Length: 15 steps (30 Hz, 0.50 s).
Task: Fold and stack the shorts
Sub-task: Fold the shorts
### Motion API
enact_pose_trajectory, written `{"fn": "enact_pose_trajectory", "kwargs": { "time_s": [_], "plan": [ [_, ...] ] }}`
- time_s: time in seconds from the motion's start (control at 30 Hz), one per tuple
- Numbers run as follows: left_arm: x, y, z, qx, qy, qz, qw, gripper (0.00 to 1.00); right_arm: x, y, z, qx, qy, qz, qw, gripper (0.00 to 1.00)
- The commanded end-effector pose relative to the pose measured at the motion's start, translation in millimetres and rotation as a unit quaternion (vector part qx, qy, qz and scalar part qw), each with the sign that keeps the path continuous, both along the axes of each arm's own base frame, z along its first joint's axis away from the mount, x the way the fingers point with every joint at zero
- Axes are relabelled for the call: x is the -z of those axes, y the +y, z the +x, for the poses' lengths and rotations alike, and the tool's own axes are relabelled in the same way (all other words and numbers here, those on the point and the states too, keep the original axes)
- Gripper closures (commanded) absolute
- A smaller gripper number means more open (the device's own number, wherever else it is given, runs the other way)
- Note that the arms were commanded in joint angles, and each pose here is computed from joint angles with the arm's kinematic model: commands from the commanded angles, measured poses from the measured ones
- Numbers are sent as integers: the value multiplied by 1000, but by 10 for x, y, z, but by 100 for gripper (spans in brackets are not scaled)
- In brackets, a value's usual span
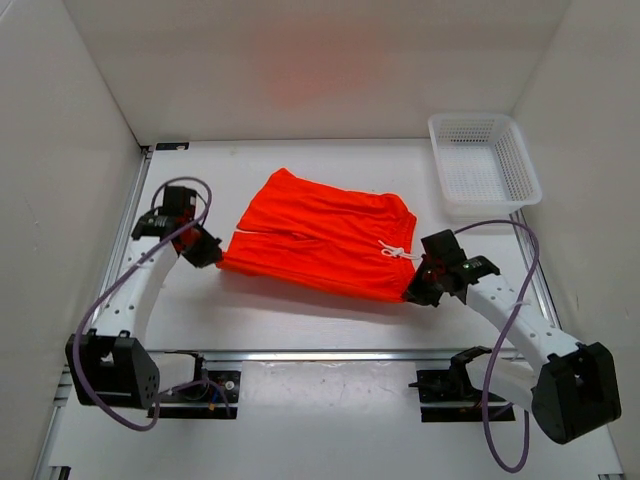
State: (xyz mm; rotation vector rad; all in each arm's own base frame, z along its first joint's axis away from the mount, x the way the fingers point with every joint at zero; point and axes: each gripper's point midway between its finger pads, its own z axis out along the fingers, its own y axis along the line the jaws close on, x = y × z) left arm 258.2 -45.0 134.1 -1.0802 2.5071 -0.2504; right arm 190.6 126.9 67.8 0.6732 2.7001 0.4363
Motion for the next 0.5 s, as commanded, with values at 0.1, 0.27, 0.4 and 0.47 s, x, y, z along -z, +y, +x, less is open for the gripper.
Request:
{"fn": "enact_pose_trajectory", "kwargs": {
  "time_s": [0.1, 0.27, 0.4, 0.47],
  "plan": [
    [-833, 88, 933, 36, -100, 55, 993, 90, -314, -232, 199, 16, -17, -67, 997, 100],
    [-984, -2, 1640, 60, -110, 61, 990, 90, -562, -253, 714, 31, -40, -94, 994, 100],
    [-1052, -117, 2234, 86, -135, 62, 985, 90, -681, -329, 1199, 43, -54, -108, 992, 100],
    [-1279, -139, 2565, 91, -178, 68, 977, 90, -596, -354, 1437, 45, -41, -116, 991, 100]
  ]
}}
